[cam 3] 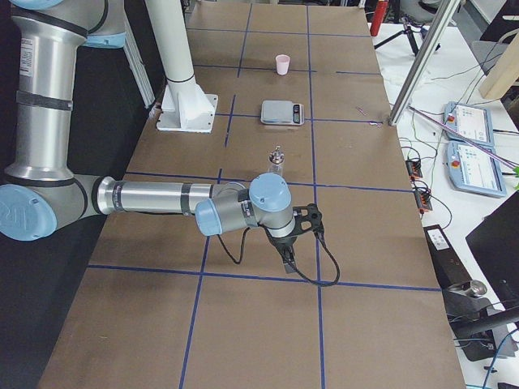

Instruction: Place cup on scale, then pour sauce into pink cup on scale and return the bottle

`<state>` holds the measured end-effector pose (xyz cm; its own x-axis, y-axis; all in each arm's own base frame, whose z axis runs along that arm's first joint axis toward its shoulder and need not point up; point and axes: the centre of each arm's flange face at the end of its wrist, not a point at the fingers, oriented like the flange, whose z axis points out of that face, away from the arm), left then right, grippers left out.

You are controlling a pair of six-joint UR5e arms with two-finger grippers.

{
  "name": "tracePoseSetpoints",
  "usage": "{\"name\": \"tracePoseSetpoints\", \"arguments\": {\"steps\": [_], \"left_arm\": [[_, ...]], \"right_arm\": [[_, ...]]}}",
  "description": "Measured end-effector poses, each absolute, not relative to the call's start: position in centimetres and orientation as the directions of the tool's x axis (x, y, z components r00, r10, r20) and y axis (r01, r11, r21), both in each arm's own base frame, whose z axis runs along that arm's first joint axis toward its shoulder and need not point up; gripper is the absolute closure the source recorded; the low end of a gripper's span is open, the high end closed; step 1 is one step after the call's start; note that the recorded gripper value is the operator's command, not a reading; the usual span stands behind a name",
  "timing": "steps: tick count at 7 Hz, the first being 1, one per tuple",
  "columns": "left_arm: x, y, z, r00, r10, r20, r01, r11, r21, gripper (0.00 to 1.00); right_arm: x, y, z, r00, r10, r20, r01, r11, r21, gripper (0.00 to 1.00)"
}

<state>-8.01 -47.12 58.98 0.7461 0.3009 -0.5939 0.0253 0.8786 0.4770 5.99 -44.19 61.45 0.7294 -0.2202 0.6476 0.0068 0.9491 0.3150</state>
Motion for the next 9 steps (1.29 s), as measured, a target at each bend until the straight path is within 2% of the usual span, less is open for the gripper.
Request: {"name": "tracePoseSetpoints", "arguments": {"steps": [2,4,7,9], "left_arm": [[-7.1,-47.2,56.6,0.661,0.410,-0.628,0.037,0.819,0.573,0.00],[-6.5,-49.6,52.6,0.614,0.517,-0.597,0.033,0.739,0.673,0.00],[-5.4,-50.3,49.3,0.576,0.586,-0.570,0.055,0.668,0.742,0.00],[0.7,-50.1,46.8,0.454,0.666,-0.592,0.048,0.645,0.762,0.00]], "right_arm": [[5.4,-44.3,61.0,0.713,-0.254,0.653,0.015,0.937,0.348,0.00],[5.3,-44.3,60.8,0.703,-0.263,0.661,0.017,0.935,0.354,0.00],[5.1,-44.3,60.4,0.683,-0.275,0.677,0.018,0.933,0.360,0.00],[4.9,-44.2,60.3,0.671,-0.278,0.687,0.018,0.933,0.360,0.00]]}}
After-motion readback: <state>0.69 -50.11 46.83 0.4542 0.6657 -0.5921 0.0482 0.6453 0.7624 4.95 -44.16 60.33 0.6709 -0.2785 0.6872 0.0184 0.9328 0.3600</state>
